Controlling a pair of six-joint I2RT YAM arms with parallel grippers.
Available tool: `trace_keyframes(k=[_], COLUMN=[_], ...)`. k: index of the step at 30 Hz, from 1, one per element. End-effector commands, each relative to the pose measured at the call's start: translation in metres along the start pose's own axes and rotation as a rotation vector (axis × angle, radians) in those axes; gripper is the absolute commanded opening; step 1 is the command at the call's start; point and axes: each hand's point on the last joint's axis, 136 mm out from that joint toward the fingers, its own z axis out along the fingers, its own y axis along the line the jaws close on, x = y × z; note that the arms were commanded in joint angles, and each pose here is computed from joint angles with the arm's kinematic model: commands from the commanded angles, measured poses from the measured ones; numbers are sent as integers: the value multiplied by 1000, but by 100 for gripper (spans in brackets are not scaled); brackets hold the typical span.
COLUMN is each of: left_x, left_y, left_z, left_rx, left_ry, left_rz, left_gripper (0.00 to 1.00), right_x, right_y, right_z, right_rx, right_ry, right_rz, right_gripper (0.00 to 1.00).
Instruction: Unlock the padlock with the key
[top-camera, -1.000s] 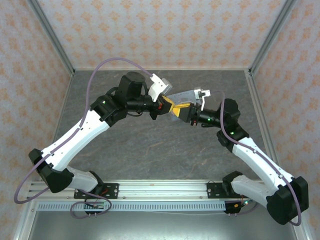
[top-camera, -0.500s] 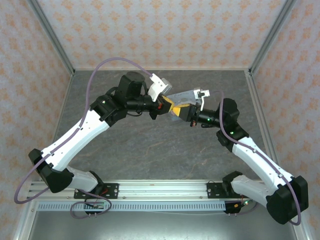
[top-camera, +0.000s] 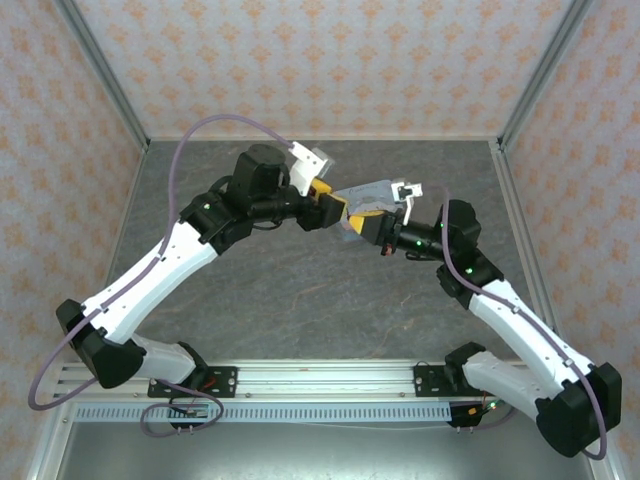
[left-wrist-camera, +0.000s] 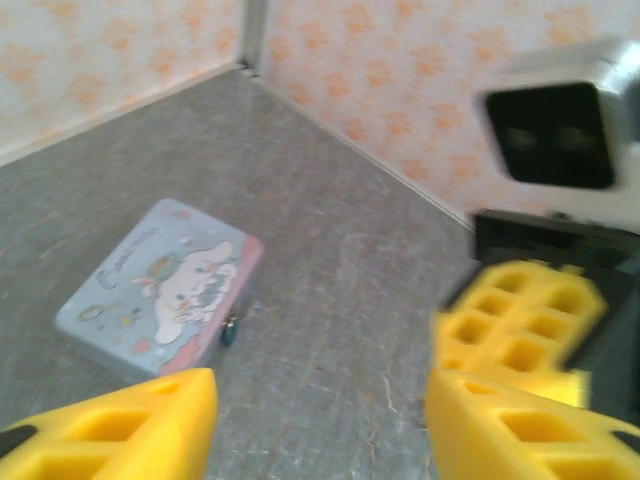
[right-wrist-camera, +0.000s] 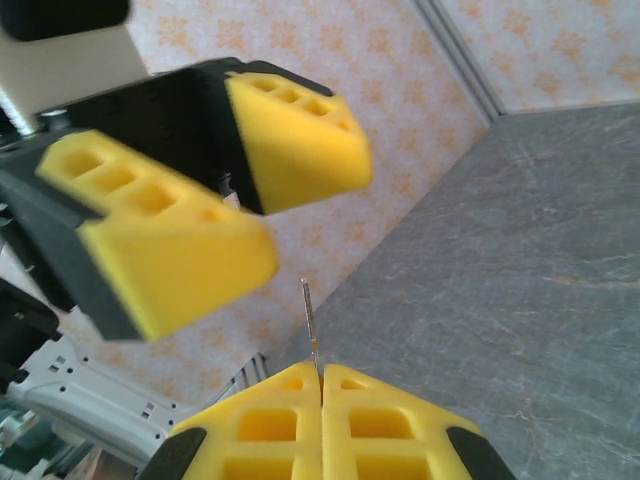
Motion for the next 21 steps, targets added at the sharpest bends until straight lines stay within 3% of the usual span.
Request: trace_keyframes(k=[1,4,7,21], left_x=[-19,-1,22,114], left_y=[42,72,93,119], left_z=[-15,-8,8,144], left_rx=[-152,-256,-322,-281], left_ry=[-139,-134,-89,181], left_rz=[-158,-251,-325,-667], left_gripper=[68,75,76,78], right_x=[-9,-11,-16,-18], right_y=[2,1,4,6], right_z=[-9,-15,-21,-38], right_rx=[58,88,108,160], right_ry=[-43,-65,-95,-143], right_rz=[-53,-60,-70,-84], right_gripper=[0,0,0,0])
